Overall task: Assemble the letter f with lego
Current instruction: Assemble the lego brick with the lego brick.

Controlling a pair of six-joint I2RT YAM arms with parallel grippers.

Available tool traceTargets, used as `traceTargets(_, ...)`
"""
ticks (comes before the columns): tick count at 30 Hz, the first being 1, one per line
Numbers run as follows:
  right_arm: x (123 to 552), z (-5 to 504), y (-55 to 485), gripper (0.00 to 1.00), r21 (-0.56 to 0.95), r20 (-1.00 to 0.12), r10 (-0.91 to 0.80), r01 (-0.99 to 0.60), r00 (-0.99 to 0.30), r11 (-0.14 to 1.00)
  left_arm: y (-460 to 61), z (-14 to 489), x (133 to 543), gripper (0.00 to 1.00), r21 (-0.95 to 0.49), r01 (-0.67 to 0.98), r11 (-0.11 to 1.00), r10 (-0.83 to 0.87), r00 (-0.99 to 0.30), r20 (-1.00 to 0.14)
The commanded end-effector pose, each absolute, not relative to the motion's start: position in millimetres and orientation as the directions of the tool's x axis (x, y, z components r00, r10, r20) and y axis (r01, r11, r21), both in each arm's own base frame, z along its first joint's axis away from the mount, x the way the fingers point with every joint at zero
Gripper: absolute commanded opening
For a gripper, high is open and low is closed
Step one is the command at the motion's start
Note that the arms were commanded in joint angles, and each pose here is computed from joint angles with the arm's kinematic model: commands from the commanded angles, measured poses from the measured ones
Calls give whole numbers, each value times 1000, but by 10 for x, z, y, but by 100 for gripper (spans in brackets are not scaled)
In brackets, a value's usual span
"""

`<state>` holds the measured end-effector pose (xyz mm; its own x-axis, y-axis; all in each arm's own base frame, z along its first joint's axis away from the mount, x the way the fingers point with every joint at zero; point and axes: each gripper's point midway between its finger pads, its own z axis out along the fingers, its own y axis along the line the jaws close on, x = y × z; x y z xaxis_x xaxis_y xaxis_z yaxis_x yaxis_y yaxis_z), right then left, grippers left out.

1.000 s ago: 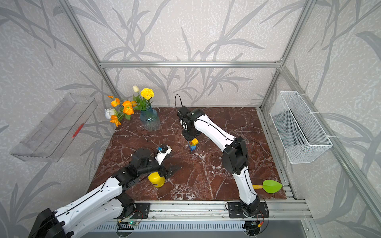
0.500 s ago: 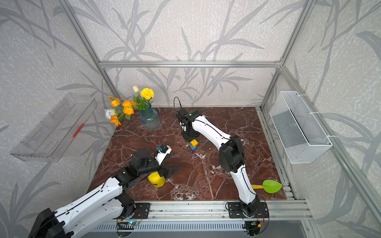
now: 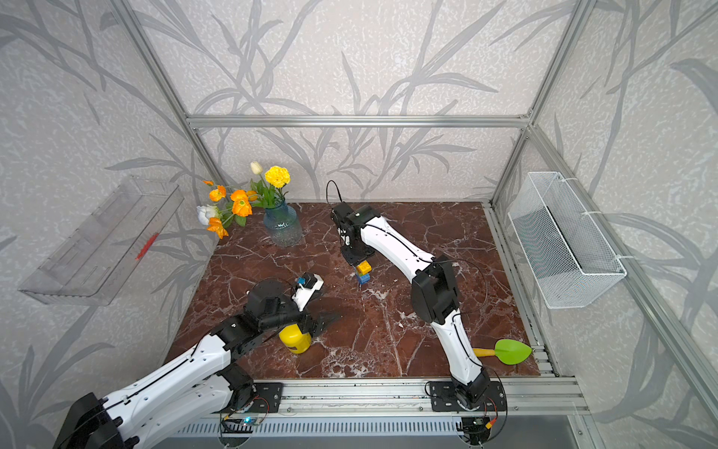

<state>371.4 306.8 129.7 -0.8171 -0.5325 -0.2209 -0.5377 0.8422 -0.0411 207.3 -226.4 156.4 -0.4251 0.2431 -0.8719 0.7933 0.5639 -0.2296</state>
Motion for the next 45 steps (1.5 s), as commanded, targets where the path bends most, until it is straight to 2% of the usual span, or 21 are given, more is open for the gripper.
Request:
traceTargets(1,3697,1282,3017,25,-59,-198,-510,-509,-837,859,-2268,1577,2052,99,-224,805,550,240,-409,-880)
traceTargets(28,3640,1159,3000,24,-41,-170,-470,-470,-866,882,-2276,1578,2045,99,-228,807,544,240,-410,-880)
traceTargets(45,3563,928,2972,23,-40,-87,-439,-437,-894,898,-2279,1576,2039,99,-229,808,542,240,-411,-880)
